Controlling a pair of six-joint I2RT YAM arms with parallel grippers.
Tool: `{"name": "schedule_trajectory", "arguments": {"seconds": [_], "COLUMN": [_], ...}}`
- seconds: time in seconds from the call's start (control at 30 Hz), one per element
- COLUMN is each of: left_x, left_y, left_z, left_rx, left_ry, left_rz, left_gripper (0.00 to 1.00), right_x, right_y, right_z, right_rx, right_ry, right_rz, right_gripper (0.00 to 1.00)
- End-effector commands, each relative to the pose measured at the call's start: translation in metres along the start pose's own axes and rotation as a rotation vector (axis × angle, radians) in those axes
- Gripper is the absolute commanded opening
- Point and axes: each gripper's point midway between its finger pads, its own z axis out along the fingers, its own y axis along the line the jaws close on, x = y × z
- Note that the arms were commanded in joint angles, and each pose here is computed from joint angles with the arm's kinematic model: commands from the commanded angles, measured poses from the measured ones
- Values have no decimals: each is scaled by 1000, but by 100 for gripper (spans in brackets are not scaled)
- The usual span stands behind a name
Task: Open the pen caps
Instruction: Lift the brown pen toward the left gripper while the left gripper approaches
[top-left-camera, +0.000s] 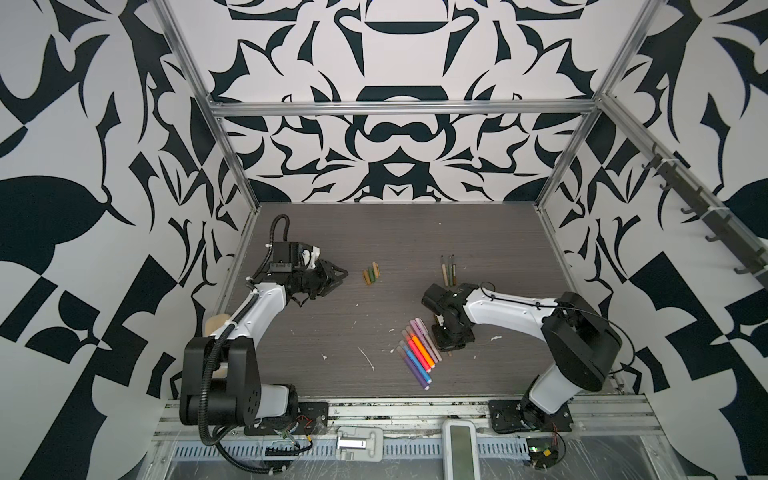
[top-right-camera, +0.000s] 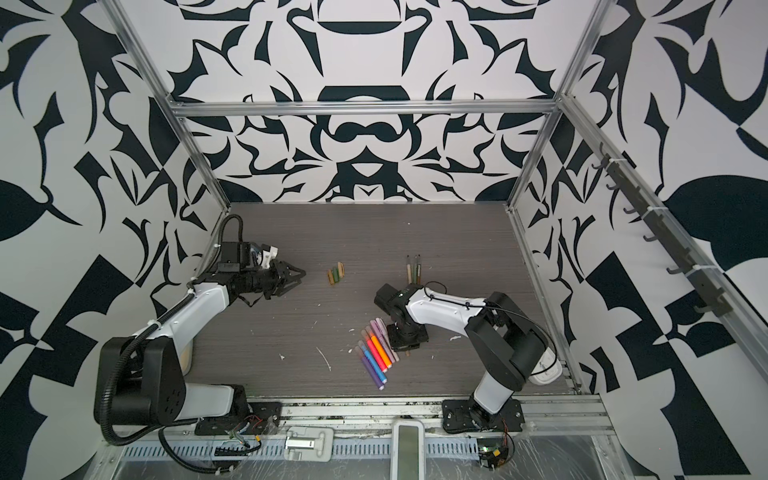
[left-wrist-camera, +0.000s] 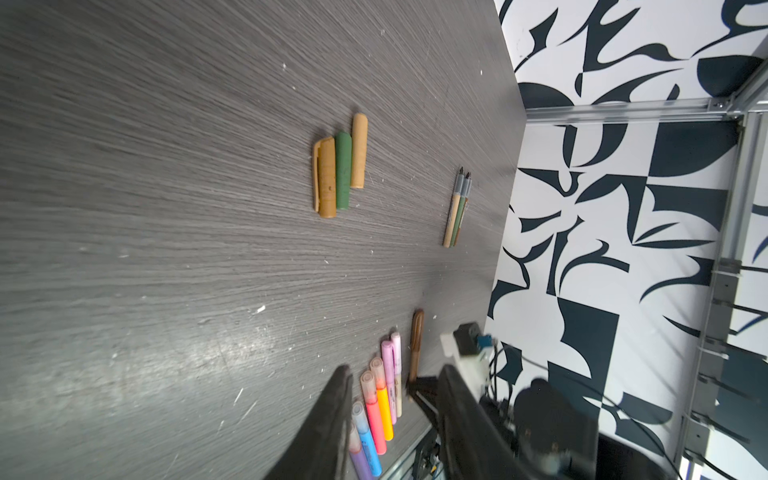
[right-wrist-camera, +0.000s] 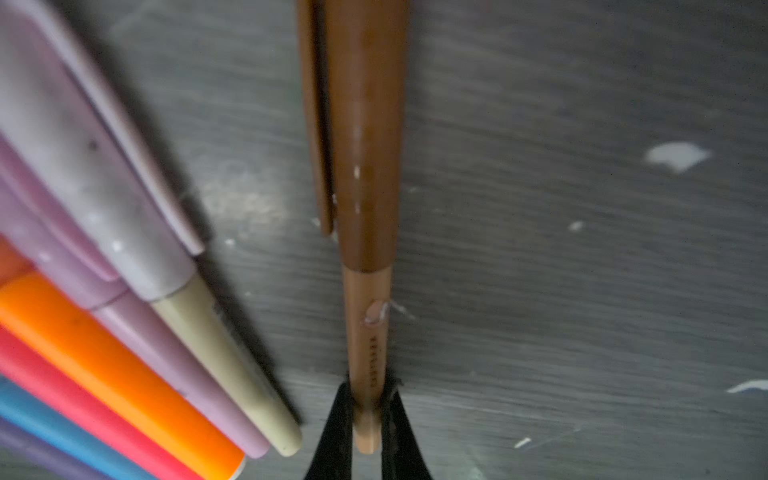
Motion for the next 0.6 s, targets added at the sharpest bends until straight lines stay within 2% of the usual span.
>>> {"name": "schedule_trajectory", "arguments": {"seconds": [0.0, 0.17, 0.27, 0.4, 0.57], "left_x": [-4, -1, 8, 18, 20], "left_y": [-18, -30, -39, -53, -61], "left_z": [-3, 2, 17, 40, 54], "left_rx": [49, 63, 59, 73, 66], "left_ry": [17, 39, 87, 156, 190], "left_rz": [35, 37, 34, 17, 14], "left_gripper": [40, 42, 43, 43, 43], "right_x": [-22, -64, -79, -91, -102], "right_y": [-4, 46, 76, 104, 126], "right_z": [-30, -88, -112, -127, -144], "right_rx": [-37, -328, -491, -601, -697], "right_ry": [-81, -223, -194, -137, -131], "right_rz": [-9, -111, -126, -126, -115], "right_gripper": [7, 5, 0, 0, 0]}}
